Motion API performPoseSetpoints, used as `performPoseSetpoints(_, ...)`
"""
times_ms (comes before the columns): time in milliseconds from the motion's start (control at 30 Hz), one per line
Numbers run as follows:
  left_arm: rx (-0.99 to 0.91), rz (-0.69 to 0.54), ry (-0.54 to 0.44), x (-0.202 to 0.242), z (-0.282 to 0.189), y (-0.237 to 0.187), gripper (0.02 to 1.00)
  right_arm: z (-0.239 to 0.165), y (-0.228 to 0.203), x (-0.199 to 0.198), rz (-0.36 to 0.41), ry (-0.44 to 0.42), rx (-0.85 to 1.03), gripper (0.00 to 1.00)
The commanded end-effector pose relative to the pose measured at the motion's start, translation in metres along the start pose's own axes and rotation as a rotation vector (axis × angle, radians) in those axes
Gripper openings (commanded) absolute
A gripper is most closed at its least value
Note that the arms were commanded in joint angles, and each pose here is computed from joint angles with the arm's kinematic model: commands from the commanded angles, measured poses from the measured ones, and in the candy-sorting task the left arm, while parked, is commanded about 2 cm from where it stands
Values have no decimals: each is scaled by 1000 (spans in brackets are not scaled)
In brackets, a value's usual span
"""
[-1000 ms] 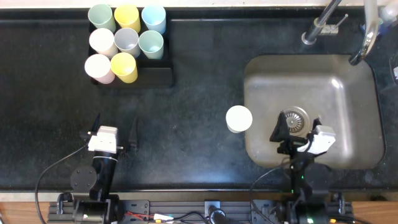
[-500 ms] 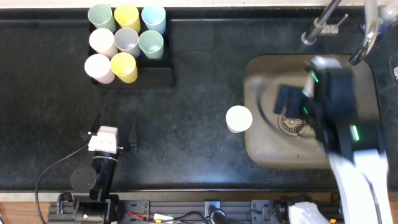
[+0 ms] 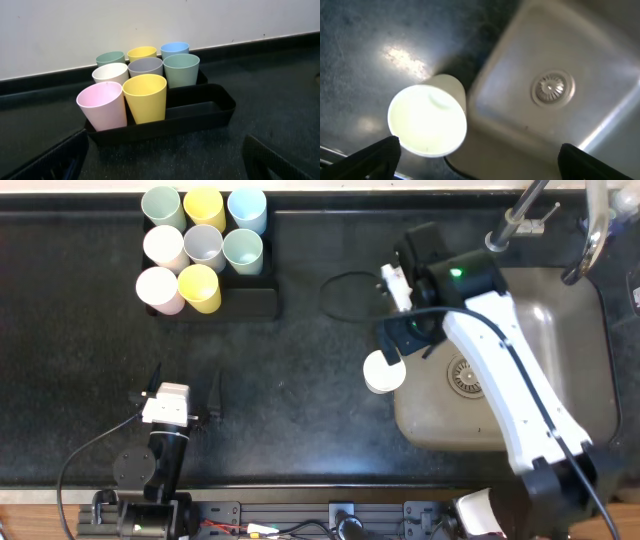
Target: Store Cups
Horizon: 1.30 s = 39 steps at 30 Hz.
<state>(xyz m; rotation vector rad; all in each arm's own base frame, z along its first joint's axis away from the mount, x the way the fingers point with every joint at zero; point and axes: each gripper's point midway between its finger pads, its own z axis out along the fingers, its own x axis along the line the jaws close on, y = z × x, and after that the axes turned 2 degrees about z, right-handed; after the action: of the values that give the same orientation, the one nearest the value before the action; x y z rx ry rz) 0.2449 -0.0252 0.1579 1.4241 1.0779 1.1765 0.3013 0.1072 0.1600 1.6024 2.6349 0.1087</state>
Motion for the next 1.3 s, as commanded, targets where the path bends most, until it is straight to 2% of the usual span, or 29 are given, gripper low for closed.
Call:
performPoseSetpoints(33,-7,18,-8,-1,-1,1,998,23,-1,11,-107,58,37,998)
performPoseSetpoints(367,-7,18,-8,-1,-1,1,998,63,-34,15,-135,82,149,998)
performPoseSetpoints(833,-7,18,-8,-1,-1,1,998,72,-19,-2,-85,68,75,1000)
performPoseSetpoints(867,-7,18,-8,-1,-1,1,998,72,-19,-2,-85,72,74,961)
performPoseSetpoints(933,-7,18,-8,-1,-1,1,998,72,-18,2,-84,91,69,781)
performPoseSetpoints(1067,-7,18,-8,-1,-1,1,998,70,-16,16,-83,170,53,739)
performPoseSetpoints(1200,-7,18,-8,-1,-1,1,998,76,-19,32,-95,231,62,520)
performPoseSetpoints(1233,-7,18,-8,-1,-1,1,998,79,-21,33,-100,233,71,391)
performPoseSetpoints(1300,-7,18,-8,-1,-1,1,1000,83,-23,35,-102,235,79,45)
